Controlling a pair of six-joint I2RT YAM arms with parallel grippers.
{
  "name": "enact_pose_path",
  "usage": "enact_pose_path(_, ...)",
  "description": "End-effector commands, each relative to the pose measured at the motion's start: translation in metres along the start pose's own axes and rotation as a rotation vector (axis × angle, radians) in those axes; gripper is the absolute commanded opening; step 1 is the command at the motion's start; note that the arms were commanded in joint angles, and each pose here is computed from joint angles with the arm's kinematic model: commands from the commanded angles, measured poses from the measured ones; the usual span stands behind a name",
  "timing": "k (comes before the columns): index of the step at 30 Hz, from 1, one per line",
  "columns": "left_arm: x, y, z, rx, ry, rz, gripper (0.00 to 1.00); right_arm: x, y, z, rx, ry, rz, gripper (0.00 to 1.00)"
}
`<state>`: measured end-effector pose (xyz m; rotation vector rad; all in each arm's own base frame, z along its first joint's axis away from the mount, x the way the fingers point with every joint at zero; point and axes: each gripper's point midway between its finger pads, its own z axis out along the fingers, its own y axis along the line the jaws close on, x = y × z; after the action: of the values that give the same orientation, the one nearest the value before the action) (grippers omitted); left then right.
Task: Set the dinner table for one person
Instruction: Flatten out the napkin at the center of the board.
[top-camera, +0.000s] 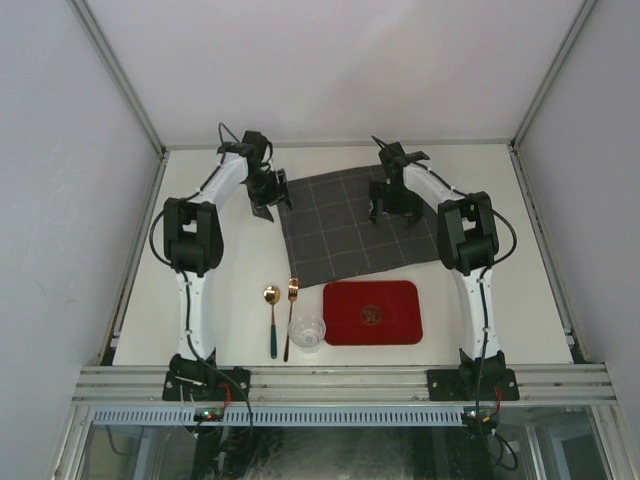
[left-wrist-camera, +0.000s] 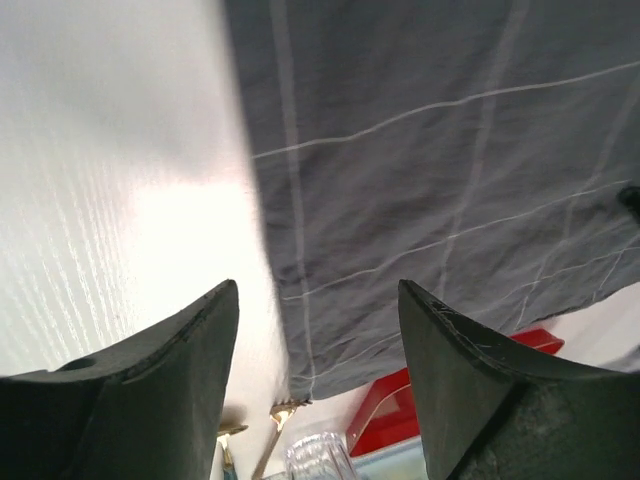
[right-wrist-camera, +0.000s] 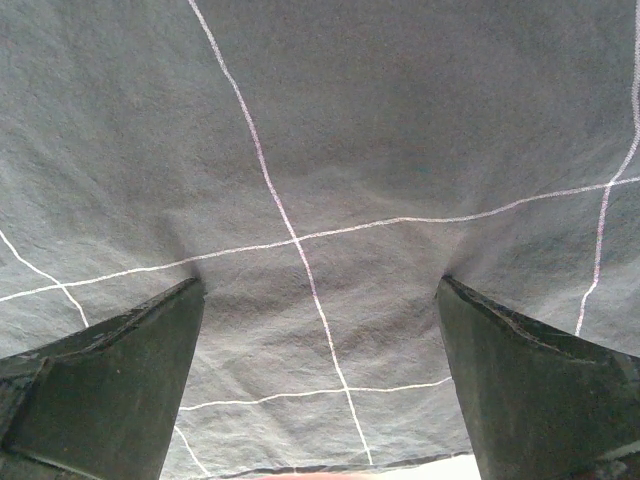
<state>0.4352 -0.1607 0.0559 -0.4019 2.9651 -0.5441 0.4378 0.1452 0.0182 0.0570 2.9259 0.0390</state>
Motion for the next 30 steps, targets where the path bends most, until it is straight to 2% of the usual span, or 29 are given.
enact_pose_path(1,-0.018,-0.036,-0.054,-0.036,-0.172,0.202,0.68,-0.007,0.010,-0.030,-0.022,-0.047,0.016,0.99)
enact_pose_path(9,-0.010,-0.043,-0.038,-0.125,-0.178,0.280,0.67,-0.019,0.008,-0.060,-0.004,-0.119,0.016,0.99)
enact_pose_path(17,0.003,-0.041,-0.024,-0.156,-0.133,0.307,0.67,-0.029,-0.012,-0.095,0.105,-0.207,0.030,0.99)
enact_pose_path(26,0.026,-0.041,-0.001,-0.165,-0.066,0.340,0.64,-0.019,-0.032,-0.082,0.169,-0.153,0.044,0.99)
enact_pose_path(30,0.031,-0.044,0.005,-0.168,-0.054,0.353,0.58,-0.016,-0.036,-0.076,0.174,-0.139,0.049,0.99)
